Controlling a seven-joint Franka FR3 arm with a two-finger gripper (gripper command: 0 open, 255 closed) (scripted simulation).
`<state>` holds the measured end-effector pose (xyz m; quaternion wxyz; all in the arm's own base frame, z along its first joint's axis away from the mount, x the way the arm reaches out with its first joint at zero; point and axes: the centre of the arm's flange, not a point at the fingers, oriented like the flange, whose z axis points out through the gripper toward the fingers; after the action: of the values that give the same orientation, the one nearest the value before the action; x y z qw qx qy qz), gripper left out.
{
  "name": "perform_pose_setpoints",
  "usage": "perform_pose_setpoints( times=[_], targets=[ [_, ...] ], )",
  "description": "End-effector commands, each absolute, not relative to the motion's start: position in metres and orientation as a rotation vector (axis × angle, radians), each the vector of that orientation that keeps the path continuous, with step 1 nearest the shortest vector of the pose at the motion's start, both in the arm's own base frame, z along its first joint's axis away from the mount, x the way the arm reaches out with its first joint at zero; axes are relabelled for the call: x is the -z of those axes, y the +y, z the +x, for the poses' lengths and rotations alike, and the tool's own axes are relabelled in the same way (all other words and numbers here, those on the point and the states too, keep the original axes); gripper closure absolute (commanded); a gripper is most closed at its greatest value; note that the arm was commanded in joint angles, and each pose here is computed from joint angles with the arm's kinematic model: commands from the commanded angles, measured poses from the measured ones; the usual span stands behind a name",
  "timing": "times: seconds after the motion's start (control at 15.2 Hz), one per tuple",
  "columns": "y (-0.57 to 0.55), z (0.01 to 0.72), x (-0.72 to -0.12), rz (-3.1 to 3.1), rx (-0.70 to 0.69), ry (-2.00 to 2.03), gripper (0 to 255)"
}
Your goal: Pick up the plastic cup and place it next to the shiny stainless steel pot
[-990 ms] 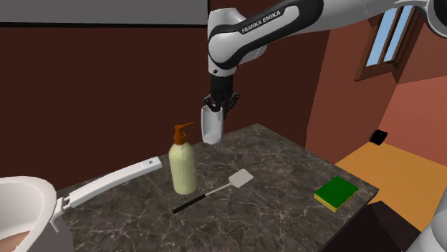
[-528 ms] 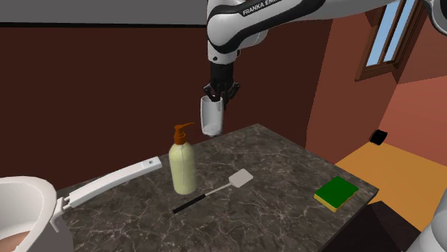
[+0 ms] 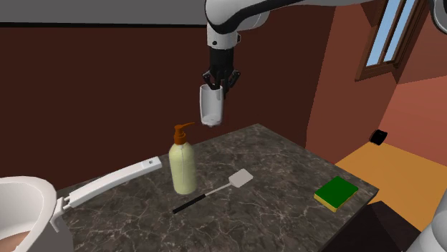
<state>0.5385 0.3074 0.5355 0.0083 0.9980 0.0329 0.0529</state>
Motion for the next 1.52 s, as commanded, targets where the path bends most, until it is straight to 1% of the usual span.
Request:
perform_pose_setpoints(
  times=[0.0,1.19,1.45],
  targets=[
    [0.307,0.538,-0.546,3.119,-0.166,0.103,255],
    [0.307,0.538,-0.637,3.119,-0.166,0.103,255],
    [0.328,0.490,-0.637,3.119,-0.166,0.103,255]
  ],
)
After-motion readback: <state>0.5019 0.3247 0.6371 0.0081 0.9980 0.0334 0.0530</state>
